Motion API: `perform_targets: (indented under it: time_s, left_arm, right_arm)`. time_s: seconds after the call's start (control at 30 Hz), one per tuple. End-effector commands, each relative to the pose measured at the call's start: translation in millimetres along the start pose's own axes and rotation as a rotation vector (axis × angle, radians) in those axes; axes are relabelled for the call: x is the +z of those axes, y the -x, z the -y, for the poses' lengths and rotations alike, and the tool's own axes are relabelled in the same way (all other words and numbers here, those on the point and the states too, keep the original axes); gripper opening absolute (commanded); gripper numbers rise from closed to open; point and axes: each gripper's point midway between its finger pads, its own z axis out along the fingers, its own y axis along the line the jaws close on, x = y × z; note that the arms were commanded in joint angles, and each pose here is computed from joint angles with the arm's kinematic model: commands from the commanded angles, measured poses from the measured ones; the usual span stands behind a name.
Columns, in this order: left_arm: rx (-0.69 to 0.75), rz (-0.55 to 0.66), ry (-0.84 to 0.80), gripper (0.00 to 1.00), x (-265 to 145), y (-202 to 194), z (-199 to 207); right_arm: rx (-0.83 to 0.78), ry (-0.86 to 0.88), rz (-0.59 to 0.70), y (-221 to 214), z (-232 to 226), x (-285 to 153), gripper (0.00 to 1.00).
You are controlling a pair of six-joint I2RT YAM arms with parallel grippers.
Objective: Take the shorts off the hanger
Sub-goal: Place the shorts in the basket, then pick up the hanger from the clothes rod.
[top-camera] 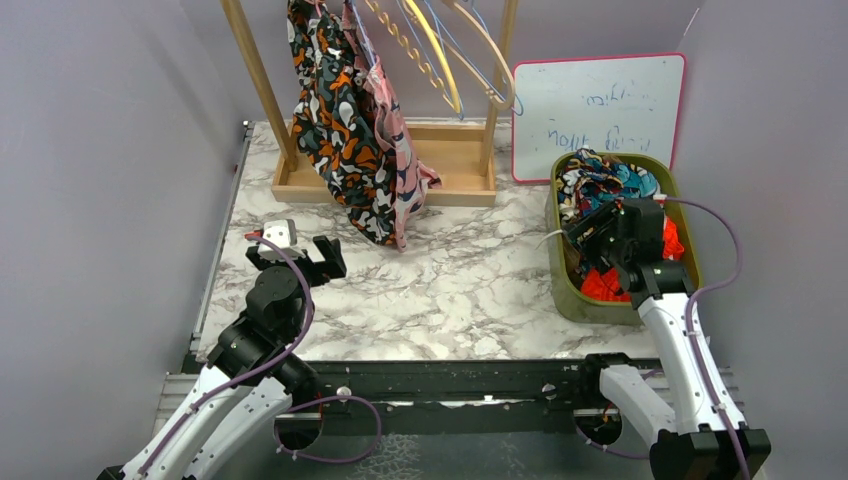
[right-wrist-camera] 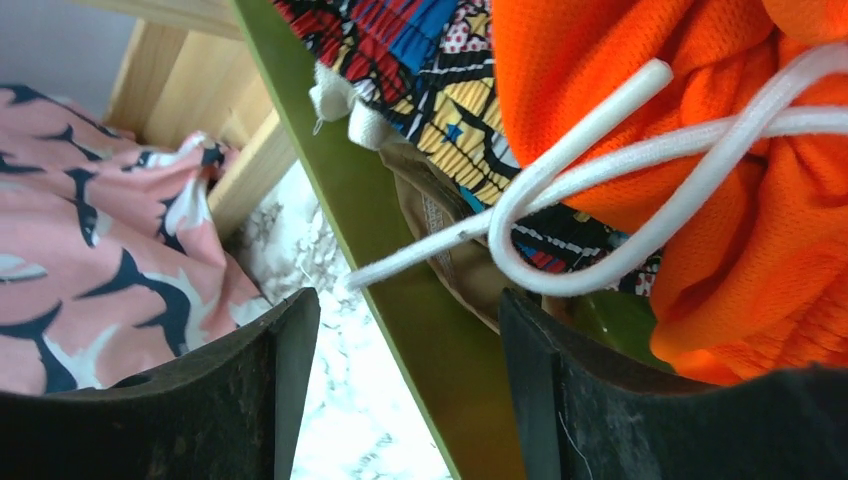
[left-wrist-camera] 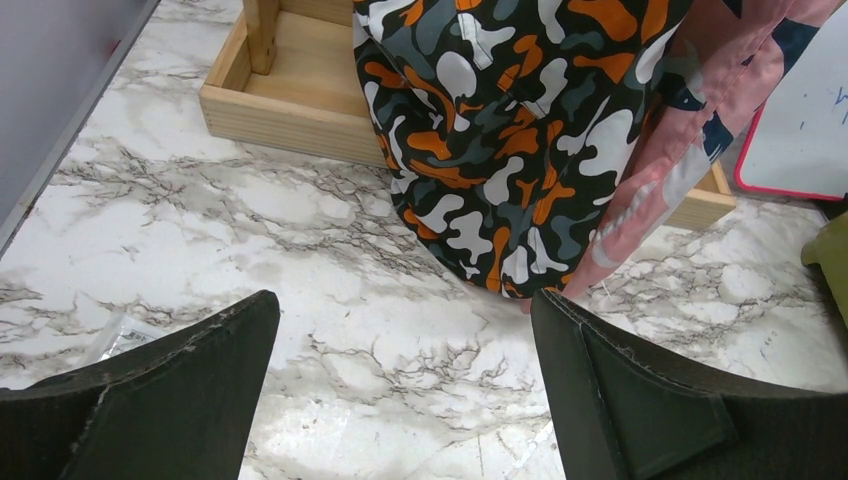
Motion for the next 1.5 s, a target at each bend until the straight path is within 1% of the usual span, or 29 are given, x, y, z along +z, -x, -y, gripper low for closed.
perform_targets:
  time_s: [0.0,0.1,0.17,0.23,0.3,0.37,0.4,0.47,0.57,0.77,0.83,0.9,0.97,1.03,1.13,1.27,1.37,1.47]
  left_arm:
    - [-0.002,0.014,-0.015,0.99,3,2,3]
    - [-0.001,0.013,-0.014,0.99,3,2,3]
    - [0.001,0.013,-0.012,0.99,3,2,3]
    - [-0.001,0.016,-0.009,0.99,2,2,2]
    - [-0.002,0.019,-0.005,0.99,2,3,1]
    - [-0.003,0.02,-0.005,0.99,2,3,1]
    - [-0.002,0.019,-0.005,0.99,2,3,1]
    - [-0.001,0.017,-0.006,0.99,2,2,1]
    - [0.002,0.012,-0.007,0.99,3,1,2]
    - [0.008,0.005,-0.01,0.99,4,0,3]
    - [0.007,0.007,-0.011,0.99,4,0,3]
    - [0.006,0.007,-0.012,0.99,4,0,3]
    - [0.005,0.007,-0.01,0.99,4,0,2]
    - [0.007,0.005,-0.011,0.99,4,0,3]
    - [0.006,0.005,-0.013,0.99,4,0,3]
    - [0.006,0.005,-0.012,0.99,4,0,3]
    - [0.005,0.005,-0.014,0.99,4,0,3]
    - [0.004,0.004,-0.017,0.99,4,0,4]
  right_arm:
    - [0.147,0.034,0.07,10,-8,17,0.65]
    - [0.201,0.078,0.055,9,-18,26,0.55]
    - [0.216,0.087,0.077,16,-23,27,0.42]
    - [0.205,0.102,0.123,29,-29,21,0.31]
    - [0.183,0.114,0.185,44,-35,12,0.23]
    - [0.168,0.092,0.26,62,-34,1,0.13]
    - [0.153,0.077,0.305,71,-32,-5,0.1]
    - [0.124,0.031,0.393,88,-25,-13,0.09]
    - [0.092,-0.044,0.49,107,-13,-25,0.09]
    - [0.002,-0.192,0.582,122,13,-24,0.09]
    - [-0.049,-0.213,0.592,126,14,-26,0.11]
    - [-0.08,-0.218,0.553,121,13,-21,0.14]
    - [-0.102,-0.226,0.513,115,15,-16,0.14]
    - [-0.128,-0.219,0.488,111,14,-14,0.18]
    - [-0.173,-0.157,0.452,107,2,-17,0.35]
    - [-0.274,0.008,0.41,101,-30,-29,0.5]
    - [-0.305,0.112,0.387,95,-48,-38,0.66]
    - [-0.356,0.218,0.336,86,-69,-46,0.82]
